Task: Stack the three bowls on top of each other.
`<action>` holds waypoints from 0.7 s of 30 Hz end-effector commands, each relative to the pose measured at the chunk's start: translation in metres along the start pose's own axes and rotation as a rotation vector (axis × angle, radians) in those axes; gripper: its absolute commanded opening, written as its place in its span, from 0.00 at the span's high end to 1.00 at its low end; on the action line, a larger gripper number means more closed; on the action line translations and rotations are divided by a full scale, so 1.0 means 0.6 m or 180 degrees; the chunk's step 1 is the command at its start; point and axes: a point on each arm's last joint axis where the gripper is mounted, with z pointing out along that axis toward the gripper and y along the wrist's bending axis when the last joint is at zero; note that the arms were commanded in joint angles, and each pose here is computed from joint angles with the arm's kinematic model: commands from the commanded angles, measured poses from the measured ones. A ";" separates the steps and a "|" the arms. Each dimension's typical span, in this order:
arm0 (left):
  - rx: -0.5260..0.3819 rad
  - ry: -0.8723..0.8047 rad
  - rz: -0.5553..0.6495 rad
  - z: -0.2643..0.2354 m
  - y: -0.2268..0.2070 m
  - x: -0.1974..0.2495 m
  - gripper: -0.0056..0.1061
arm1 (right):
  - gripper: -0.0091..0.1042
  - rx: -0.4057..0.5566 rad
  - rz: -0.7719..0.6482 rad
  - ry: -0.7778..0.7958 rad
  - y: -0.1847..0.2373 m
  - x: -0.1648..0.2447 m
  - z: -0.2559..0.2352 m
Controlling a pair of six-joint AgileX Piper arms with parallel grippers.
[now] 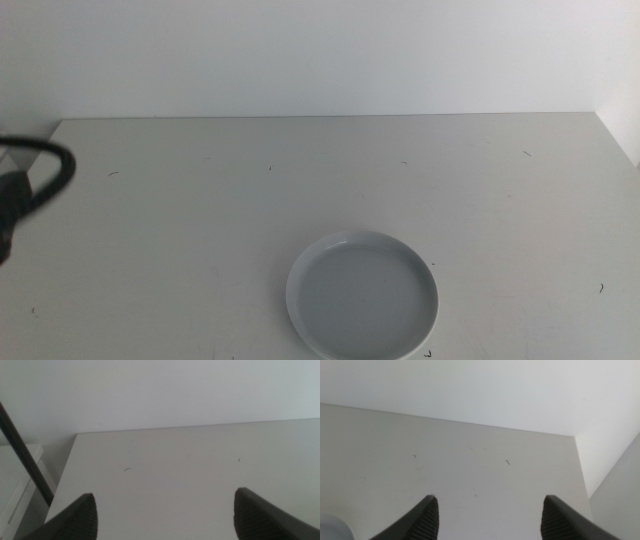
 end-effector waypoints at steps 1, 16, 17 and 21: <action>-0.0166 -0.0354 -0.0102 -0.019 0.004 0.009 0.01 | 0.46 0.0216 -0.0075 -0.0591 -0.006 0.002 -0.027; -0.0363 -0.1070 -0.0085 -0.088 -0.005 0.093 0.01 | 0.46 0.0485 -0.0153 -0.1374 0.006 0.132 -0.098; -0.0363 -0.1070 -0.0085 -0.088 -0.005 0.093 0.01 | 0.46 0.0491 -0.0153 -0.1394 0.006 0.131 -0.099; -0.0336 -0.1052 -0.0133 -0.088 -0.005 0.094 0.01 | 0.46 0.0479 -0.0151 -0.1364 0.006 0.132 -0.098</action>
